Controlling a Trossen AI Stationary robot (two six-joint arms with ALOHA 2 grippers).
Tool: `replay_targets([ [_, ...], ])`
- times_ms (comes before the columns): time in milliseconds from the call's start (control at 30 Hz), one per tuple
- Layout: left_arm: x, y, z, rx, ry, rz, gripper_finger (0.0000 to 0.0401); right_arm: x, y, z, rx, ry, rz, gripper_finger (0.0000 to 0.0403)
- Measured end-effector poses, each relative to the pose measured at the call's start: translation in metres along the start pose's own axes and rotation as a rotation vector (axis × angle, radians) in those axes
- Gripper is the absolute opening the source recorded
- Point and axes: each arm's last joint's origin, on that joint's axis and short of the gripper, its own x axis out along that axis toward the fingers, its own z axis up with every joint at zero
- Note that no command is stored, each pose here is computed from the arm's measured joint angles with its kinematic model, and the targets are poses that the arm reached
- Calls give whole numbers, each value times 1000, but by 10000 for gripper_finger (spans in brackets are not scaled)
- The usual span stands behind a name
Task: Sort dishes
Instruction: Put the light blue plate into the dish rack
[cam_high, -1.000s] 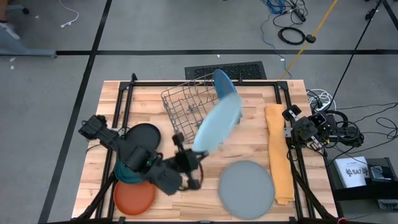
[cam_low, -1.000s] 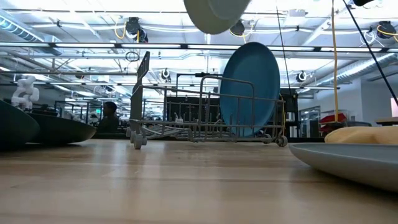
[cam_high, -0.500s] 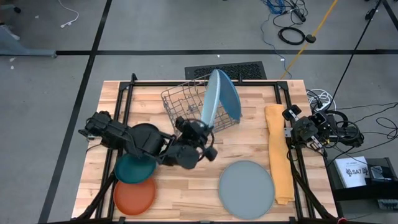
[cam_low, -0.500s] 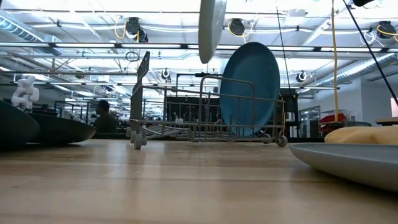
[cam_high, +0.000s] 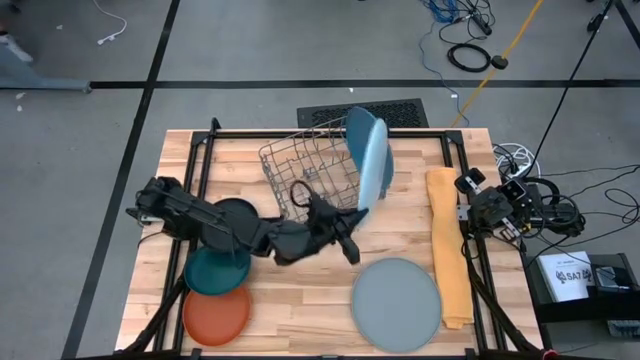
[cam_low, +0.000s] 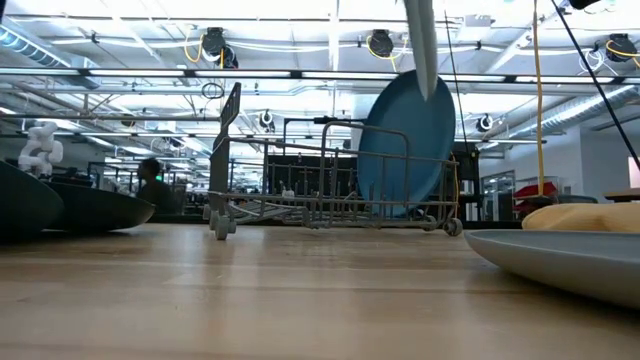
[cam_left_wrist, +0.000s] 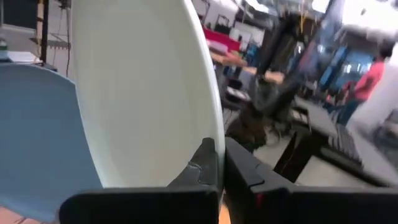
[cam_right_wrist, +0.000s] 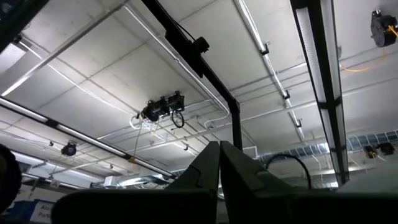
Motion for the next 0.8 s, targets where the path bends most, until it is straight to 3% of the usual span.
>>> replay_targets([
  [333,3,52,-8,-219,-85,105,0,0,1,1,-2,-12,7,6],
  [567,3,59,-5,-189,-85,103,0,0,1,1,12,-14,9,6],
  [667,10,71,2,-247,-103,161,0,0,1,1,3,-13,8,6],
  [800,23,83,-17,-354,-67,220,0,0,1,1,2,-11,7,6],
])
